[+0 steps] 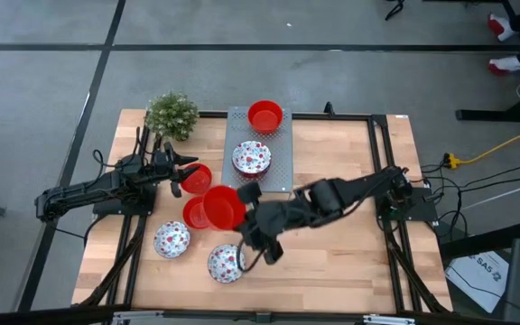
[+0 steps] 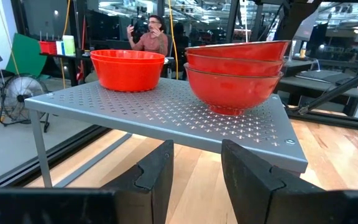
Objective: Pick & Place Mini bowls
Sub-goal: Stack the red bowl on the red bowl on the shelf
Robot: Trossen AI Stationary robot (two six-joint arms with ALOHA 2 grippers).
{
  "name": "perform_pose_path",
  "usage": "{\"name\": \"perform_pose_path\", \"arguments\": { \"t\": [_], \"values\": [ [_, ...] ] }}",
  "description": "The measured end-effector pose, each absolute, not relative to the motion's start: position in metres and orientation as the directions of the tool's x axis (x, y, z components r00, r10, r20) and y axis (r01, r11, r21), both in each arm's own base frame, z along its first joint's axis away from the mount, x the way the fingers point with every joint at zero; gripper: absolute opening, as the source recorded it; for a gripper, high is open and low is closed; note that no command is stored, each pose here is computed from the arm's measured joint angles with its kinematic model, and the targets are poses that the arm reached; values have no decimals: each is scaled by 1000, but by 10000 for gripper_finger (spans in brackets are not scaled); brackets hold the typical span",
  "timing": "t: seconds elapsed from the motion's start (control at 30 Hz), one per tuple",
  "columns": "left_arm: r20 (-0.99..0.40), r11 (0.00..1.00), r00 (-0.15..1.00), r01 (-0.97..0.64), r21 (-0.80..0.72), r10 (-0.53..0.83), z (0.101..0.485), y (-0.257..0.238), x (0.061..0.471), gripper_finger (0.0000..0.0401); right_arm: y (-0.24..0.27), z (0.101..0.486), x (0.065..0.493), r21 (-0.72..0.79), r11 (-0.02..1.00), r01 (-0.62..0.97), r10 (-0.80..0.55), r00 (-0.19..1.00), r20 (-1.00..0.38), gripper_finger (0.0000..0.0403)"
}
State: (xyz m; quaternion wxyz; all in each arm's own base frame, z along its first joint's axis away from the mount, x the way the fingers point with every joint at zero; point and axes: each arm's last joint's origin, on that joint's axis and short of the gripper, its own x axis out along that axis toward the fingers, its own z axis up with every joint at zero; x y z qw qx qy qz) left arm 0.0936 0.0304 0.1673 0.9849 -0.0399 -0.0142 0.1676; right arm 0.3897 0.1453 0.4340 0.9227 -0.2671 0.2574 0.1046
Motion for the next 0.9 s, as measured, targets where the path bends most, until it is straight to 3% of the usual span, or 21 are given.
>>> {"name": "perform_pose_path", "arguments": {
  "t": [0.27, 0.47, 0.7, 0.9],
  "values": [
    [14, 941, 943, -329, -83, 332, 167, 30, 94, 130, 93, 448, 393, -481, 847, -225, -53, 866, -498, 6],
    [15, 941, 943, -329, -83, 332, 167, 30, 94, 130, 45, 455, 395, -477, 877, -46, -212, 856, -472, 6],
    [14, 941, 943, -329, -83, 332, 167, 30, 94, 130, -6, 454, 394, -520, 826, 217, -482, 750, -453, 6],
    [14, 940, 943, -330, -83, 332, 167, 30, 94, 130, -43, 452, 391, -486, 801, 350, -575, 675, -462, 6]
  ]
}}
